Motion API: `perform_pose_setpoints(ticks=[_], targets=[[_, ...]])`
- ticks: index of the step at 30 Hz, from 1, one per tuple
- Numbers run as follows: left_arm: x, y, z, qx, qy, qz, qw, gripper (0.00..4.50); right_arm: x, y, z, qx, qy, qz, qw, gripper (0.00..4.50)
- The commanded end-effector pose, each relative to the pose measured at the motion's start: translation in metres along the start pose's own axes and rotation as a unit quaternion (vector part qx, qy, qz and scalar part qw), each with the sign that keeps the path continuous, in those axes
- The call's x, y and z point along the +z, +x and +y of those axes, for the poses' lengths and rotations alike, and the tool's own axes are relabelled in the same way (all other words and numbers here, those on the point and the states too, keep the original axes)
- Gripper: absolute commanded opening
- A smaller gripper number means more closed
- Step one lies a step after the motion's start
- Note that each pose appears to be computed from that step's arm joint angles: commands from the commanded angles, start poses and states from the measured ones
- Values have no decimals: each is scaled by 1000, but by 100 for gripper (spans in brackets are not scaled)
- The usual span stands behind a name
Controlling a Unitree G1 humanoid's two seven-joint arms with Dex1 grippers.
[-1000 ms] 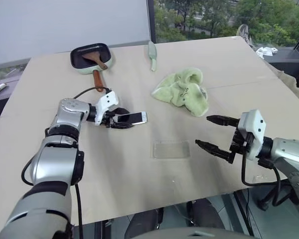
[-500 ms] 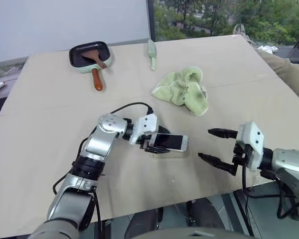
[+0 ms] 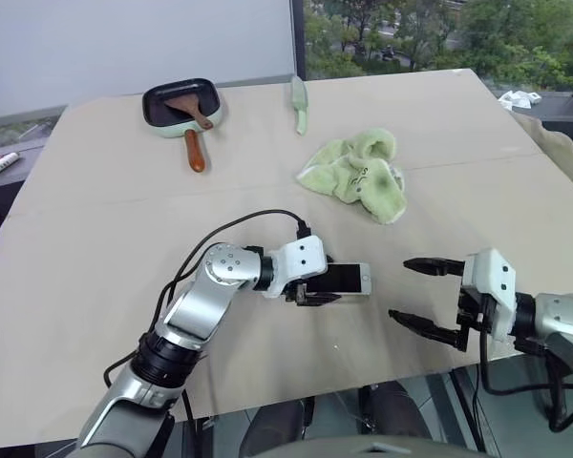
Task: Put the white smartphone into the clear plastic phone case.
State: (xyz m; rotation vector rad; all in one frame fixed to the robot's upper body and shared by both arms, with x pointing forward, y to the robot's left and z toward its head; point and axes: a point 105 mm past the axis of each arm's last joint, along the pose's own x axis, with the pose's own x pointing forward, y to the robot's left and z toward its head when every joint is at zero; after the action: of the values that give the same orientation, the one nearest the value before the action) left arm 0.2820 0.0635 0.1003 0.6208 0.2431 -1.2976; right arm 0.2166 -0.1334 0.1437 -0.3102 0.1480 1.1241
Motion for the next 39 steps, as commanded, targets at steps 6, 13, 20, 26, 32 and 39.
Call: perform_pose_setpoints(ticks=[6, 13, 20, 26, 32, 39], targets=[[2, 18, -15, -12, -6, -14, 1000, 293, 10, 2, 3, 2, -18, -17, 1000, 450], [1, 19, -23, -26, -13, -13, 999, 293, 9, 1, 2, 0, -19, -17, 1000, 450], [1, 17, -23, -23, -23, -21, 999, 428, 9, 2, 2, 0, -20, -18, 1000, 450], [7, 15, -14, -6, 2, -33, 999, 446, 10, 3, 2, 3, -23, -19, 1000, 450], [25, -4, 6, 31, 17, -72, 997, 446, 12, 9, 3, 8, -22, -23, 999, 450], [37, -27, 31, 80, 45, -105, 990, 446, 15, 23, 7, 28, -17, -35, 999, 450]])
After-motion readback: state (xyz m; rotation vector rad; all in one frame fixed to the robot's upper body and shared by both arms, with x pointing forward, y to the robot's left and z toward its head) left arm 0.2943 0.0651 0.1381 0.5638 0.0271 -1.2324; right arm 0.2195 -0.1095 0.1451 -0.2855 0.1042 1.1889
